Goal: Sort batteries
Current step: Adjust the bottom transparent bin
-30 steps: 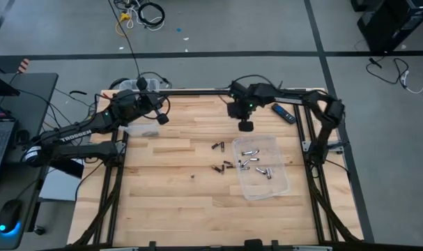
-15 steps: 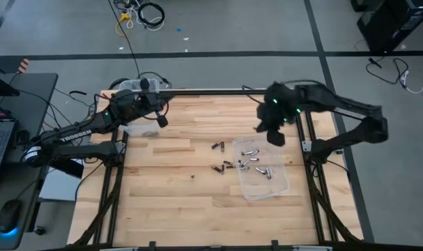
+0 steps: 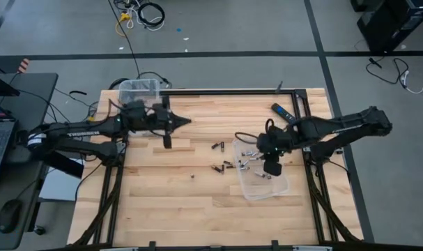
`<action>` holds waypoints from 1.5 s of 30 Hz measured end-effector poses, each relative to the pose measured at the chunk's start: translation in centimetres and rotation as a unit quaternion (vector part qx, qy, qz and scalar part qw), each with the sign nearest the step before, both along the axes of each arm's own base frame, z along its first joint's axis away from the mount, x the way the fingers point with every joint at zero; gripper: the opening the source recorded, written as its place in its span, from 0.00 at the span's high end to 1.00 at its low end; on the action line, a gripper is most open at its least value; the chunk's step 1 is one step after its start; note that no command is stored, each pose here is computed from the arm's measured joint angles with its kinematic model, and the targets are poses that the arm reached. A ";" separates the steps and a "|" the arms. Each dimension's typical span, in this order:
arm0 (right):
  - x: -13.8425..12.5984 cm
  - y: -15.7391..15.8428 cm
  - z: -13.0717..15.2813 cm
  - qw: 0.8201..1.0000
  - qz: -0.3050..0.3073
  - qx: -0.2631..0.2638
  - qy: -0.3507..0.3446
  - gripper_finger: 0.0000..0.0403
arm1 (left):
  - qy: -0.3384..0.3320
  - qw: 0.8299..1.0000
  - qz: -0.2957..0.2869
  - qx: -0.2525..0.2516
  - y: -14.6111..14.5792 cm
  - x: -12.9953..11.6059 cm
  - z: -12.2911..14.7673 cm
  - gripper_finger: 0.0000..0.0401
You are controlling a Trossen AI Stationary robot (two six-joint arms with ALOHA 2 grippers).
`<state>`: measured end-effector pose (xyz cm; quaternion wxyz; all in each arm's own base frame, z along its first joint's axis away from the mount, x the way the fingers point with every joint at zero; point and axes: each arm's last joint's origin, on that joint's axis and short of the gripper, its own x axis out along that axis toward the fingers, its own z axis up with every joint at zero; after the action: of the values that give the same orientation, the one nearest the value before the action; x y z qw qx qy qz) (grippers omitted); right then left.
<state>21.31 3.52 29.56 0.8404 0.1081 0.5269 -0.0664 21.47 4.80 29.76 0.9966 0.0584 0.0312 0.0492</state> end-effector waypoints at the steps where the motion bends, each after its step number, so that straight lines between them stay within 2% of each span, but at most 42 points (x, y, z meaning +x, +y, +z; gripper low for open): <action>1: 0.0 0.5 0.2 1.000 -0.001 -0.026 -0.017 0.70 | 0.003 1.000 -0.004 -0.005 -0.5 0.7 -0.4 1.00; 5: 0.1 3.2 1.3 0.986 0.007 -0.113 -0.119 0.70 | 0.014 0.999 -0.038 -0.014 -3.0 3.7 -2.4 1.00; 9: 0.1 5.7 2.0 0.960 -0.019 -0.180 -0.212 0.71 | 0.010 0.998 -0.057 -0.013 -5.0 5.6 -3.8 1.00; 16: 0.0 9.0 -0.1 0.922 -0.012 -0.208 -0.327 0.71 | 0.043 0.999 -0.017 -0.025 -7.0 7.0 -6.1 1.00; 22: -0.3 9.6 -2.7 0.890 -0.028 -0.260 -0.374 0.72 | 0.047 0.998 -0.015 -0.045 -7.4 7.7 -7.1 1.00; 27: -0.4 9.4 -4.1 0.869 -0.018 -0.278 -0.409 0.72 | 0.047 0.998 -0.015 -0.042 -7.4 7.8 -7.3 1.00; 30: -0.4 9.3 -4.2 0.860 -0.013 -0.280 -0.427 0.73 | 0.049 0.998 -0.020 -0.042 -7.4 7.9 -7.4 1.00; 34: -0.4 9.3 -4.2 0.854 -0.007 -0.289 -0.432 0.73 | 0.045 0.997 -0.040 -0.057 -7.7 9.2 -8.2 1.00; 39: -0.6 9.6 -3.9 0.847 0.011 -0.303 -0.437 0.73 | 0.064 0.996 -0.022 -0.052 -7.6 11.1 -9.5 1.00; 45: -1.4 10.9 -3.1 0.829 0.046 -0.310 -0.463 0.73 | 0.073 0.997 0.002 -0.040 -6.0 11.8 -10.2 1.00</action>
<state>19.94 14.45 26.48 0.9772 -0.1650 0.0319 -0.1297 33.30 -1.16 19.58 0.9931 0.0216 0.1055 0.0457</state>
